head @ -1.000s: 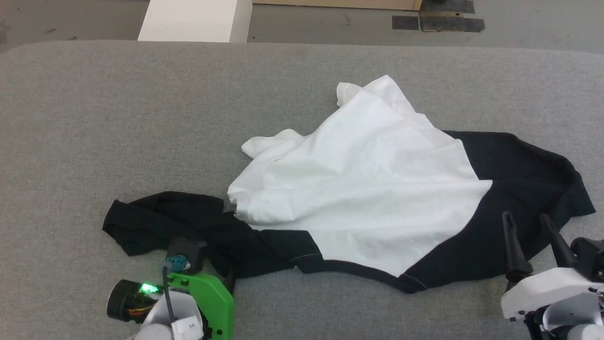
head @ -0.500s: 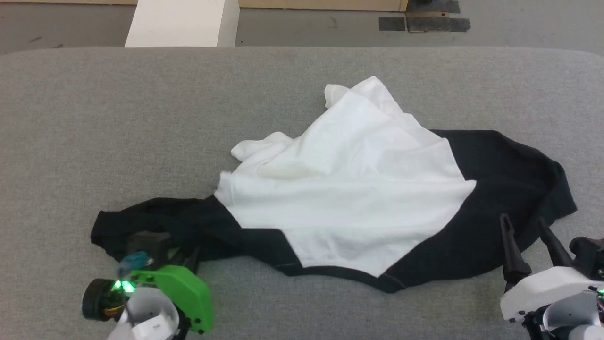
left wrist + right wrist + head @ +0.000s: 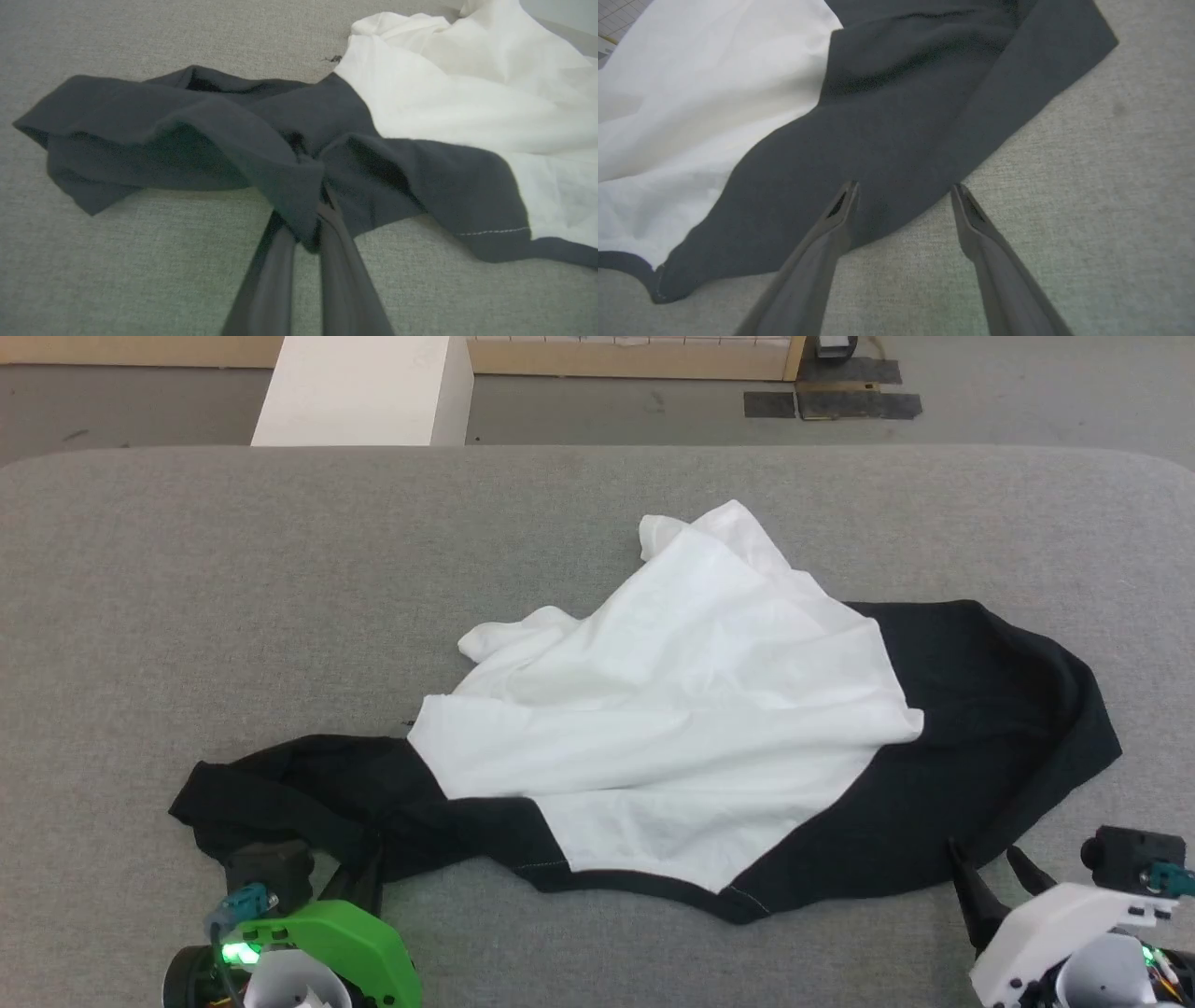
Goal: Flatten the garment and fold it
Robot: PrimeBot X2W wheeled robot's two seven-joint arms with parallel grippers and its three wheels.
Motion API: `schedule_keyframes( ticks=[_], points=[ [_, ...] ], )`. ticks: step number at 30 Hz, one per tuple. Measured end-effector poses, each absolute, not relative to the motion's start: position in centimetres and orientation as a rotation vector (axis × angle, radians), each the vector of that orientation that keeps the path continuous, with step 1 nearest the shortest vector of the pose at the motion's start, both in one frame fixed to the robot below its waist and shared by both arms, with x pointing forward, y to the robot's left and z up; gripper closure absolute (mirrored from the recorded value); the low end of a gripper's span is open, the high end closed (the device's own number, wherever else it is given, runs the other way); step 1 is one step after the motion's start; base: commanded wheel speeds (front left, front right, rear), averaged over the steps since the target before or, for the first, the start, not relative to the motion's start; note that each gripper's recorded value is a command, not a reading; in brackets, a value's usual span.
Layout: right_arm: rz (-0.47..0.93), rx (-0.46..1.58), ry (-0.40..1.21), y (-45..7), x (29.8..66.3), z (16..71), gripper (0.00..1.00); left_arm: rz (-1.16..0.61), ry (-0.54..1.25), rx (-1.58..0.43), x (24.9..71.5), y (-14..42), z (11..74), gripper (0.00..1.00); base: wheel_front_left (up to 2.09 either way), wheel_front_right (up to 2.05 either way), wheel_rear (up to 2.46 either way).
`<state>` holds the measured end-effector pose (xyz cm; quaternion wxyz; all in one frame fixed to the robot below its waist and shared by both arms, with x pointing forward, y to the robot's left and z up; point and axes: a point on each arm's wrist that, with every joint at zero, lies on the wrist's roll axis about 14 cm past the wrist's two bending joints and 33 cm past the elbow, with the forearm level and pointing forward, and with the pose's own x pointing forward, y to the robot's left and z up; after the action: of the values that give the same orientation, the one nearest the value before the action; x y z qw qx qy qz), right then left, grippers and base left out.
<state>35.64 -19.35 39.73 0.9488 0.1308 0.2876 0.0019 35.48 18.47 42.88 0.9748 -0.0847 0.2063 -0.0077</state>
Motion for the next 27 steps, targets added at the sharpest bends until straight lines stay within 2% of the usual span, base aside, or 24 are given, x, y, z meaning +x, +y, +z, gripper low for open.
schedule_keyframes(
  ticks=[7,8,9,10,14,18,27],
  points=[
    [0.016,0.276,0.697,-18.8,37.1,37.7,0.00,-0.020,0.441,-0.175,35.4,18.3,41.9,1.00,0.00,0.00,0.00],
    [0.022,0.272,0.712,-18.7,37.3,37.5,0.46,-0.019,0.441,-0.176,35.4,18.3,41.9,1.00,0.00,0.00,0.00],
    [0.030,0.255,0.728,-18.5,37.6,37.4,0.67,-0.017,0.442,-0.178,35.5,18.3,41.8,1.00,0.00,0.00,0.00],
    [0.033,0.234,0.739,-18.5,37.8,37.4,1.00,-0.015,0.444,-0.179,35.5,18.4,41.7,1.00,0.00,0.00,0.00],
    [0.038,0.219,0.744,-18.6,38.1,37.8,1.00,-0.003,0.419,-0.182,35.5,18.7,42.1,1.00,0.00,0.00,0.00],
    [0.033,0.241,0.673,-18.8,38.2,39.8,1.00,-0.002,0.329,-0.209,36.2,18.9,44.2,1.00,0.00,0.00,0.00],
    [0.059,0.090,0.296,-19.1,41.1,53.5,1.00,-0.122,-0.026,-0.254,39.2,18.6,56.2,1.00,0.00,0.00,0.00]
  ],
)
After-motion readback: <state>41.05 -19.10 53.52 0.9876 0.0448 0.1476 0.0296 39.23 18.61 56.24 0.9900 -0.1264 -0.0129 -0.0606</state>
